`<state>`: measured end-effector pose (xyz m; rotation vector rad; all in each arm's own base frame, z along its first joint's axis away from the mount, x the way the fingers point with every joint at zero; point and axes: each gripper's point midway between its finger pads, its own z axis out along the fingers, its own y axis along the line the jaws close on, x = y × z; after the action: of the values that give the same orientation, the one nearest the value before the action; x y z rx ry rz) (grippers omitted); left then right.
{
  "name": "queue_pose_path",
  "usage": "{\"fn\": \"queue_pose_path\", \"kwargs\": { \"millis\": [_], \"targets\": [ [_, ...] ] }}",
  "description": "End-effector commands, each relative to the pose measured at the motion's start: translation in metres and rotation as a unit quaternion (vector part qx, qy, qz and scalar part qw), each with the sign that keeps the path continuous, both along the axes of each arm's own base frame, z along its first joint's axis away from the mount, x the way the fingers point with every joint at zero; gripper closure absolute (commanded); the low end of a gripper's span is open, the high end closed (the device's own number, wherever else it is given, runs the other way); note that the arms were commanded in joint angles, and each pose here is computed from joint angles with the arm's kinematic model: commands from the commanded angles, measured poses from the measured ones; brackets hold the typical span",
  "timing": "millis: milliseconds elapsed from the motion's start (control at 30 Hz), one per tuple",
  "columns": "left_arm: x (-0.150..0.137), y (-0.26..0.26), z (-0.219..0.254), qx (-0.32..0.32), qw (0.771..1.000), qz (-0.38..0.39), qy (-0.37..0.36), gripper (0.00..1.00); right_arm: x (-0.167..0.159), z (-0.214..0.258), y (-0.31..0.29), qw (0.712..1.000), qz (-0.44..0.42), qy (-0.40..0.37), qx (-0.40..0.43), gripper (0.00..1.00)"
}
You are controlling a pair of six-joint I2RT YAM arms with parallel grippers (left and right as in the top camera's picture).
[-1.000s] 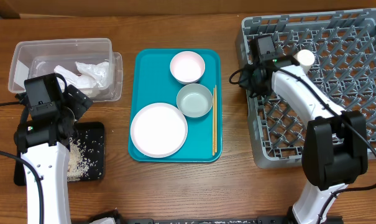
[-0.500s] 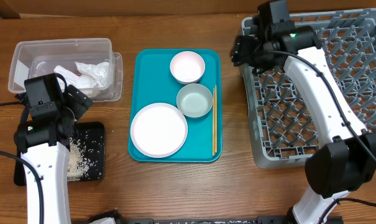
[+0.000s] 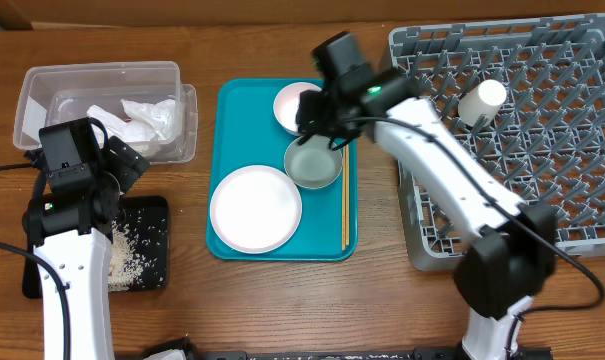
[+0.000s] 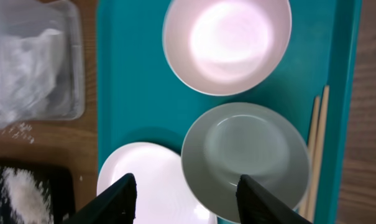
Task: Sort waste into correct bins and load items into the dishwasher
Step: 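Lower the right gripper onto the grey bowl's rim and grip it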
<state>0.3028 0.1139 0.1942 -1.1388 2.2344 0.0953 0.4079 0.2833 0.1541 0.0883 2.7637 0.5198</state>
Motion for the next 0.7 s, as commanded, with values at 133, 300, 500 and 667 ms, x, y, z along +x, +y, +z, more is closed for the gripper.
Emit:
{"fn": "queue_pose_path", "kwargs": {
  "millis": [133, 300, 500, 667],
  "targets": [
    [0.002, 0.001, 0.009, 0.007, 1.000, -0.007, -0.010, 0.00, 0.005, -0.054, 0.030, 0.997, -0.073, 0.023, -0.019, 0.51],
    [0.002, 0.001, 0.009, 0.006, 1.000, -0.007, -0.010, 0.00, 0.002, -0.063, 0.046, 0.998, -0.063, 0.011, -0.023, 0.52],
    [0.002, 0.001, 0.009, 0.006, 1.000, -0.007, -0.010, 0.00, 0.005, -0.067, 0.036, 0.994, -0.090, -0.008, -0.060, 0.51],
    [0.002, 0.001, 0.009, 0.007, 1.000, -0.007, -0.010, 0.00, 0.005, -0.075, 0.036, 0.994, -0.090, -0.004, -0.063, 0.51]
  ]
}}
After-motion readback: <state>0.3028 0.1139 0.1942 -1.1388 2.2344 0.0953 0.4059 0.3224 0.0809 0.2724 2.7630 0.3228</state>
